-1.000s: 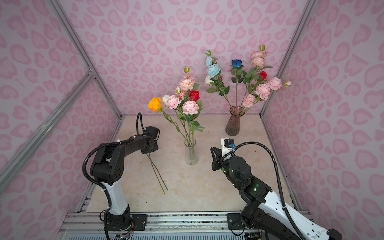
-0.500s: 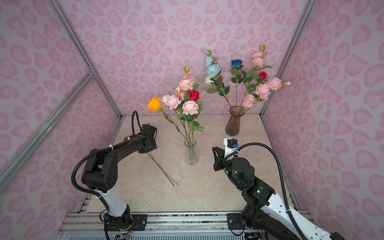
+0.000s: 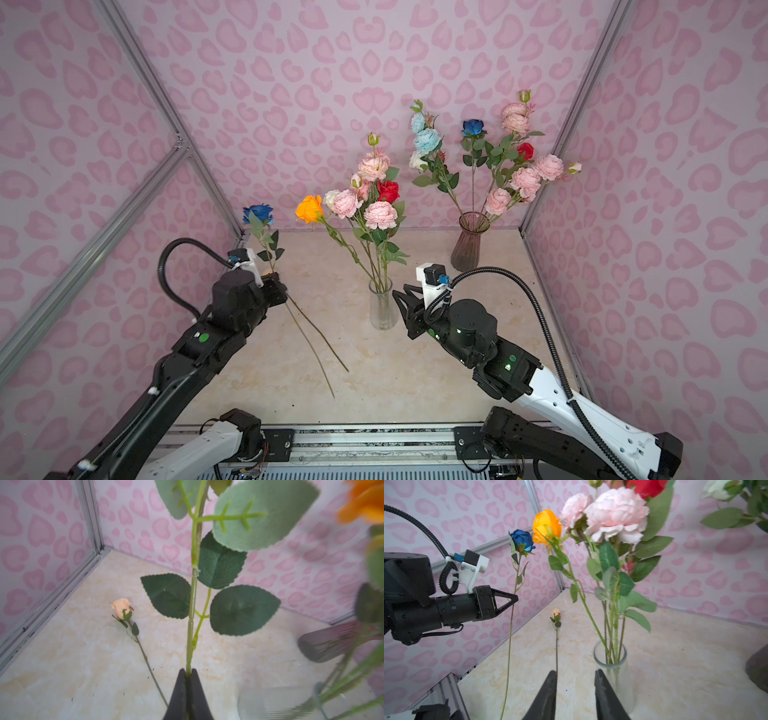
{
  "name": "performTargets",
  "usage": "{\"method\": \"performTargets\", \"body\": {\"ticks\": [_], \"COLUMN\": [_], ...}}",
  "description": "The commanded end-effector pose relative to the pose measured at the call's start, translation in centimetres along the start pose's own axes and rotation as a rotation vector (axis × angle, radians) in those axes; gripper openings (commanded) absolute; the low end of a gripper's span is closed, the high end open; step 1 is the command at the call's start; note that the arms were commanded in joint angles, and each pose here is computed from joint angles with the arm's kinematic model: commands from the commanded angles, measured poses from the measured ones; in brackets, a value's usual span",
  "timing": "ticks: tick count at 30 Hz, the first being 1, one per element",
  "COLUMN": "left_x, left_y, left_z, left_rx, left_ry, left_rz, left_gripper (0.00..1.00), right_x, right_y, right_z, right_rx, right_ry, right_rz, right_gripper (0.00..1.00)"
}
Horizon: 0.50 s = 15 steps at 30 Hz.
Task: Arrange the flowers into the vase
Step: 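Lift the blue rose upright toward the right gripper with the left gripper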
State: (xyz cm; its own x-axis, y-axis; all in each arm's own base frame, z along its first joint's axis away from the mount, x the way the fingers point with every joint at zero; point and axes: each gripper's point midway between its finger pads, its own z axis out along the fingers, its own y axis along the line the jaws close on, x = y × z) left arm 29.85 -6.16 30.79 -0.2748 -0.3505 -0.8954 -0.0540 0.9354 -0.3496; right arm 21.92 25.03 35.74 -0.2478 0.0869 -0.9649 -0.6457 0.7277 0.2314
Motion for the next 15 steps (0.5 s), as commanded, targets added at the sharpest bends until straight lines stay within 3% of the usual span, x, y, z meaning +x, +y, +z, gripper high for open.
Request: {"method": "performTargets", "body": {"ticks": [1,5,9,15], "left_x": [-3.3,-4.6,-5.5,-5.0], "left_y": [-3.3,-6.4,-9.6,-12.0], "left_z": [-3.9,-8.5,-11.7,-13.4], "left_rx": [0.257,0.503,0.705,0.879], "left_ry": [-0.189,-0.263,-0.247,-0.208], "left_rz": [0.015,0.042,0.058,0.061], "left_gripper": [0.03,0.03,0.03,0.03], "right_x": [-0.4,-0.7,-0.2,1.6], "right_y": [2.4,7.1,12.4,16.4], "right_z": [1.0,2.9,4.7,8.4], "right_rx": [-0.062,-0.167,-0.286,-0.355], "right_ry": [0.004,0.037,0.070,0.106], "right_rz": [-0.074,-0.135,-0.178,-0.099], "right_gripper": [0.35,0.39,0.44,0.48]}}
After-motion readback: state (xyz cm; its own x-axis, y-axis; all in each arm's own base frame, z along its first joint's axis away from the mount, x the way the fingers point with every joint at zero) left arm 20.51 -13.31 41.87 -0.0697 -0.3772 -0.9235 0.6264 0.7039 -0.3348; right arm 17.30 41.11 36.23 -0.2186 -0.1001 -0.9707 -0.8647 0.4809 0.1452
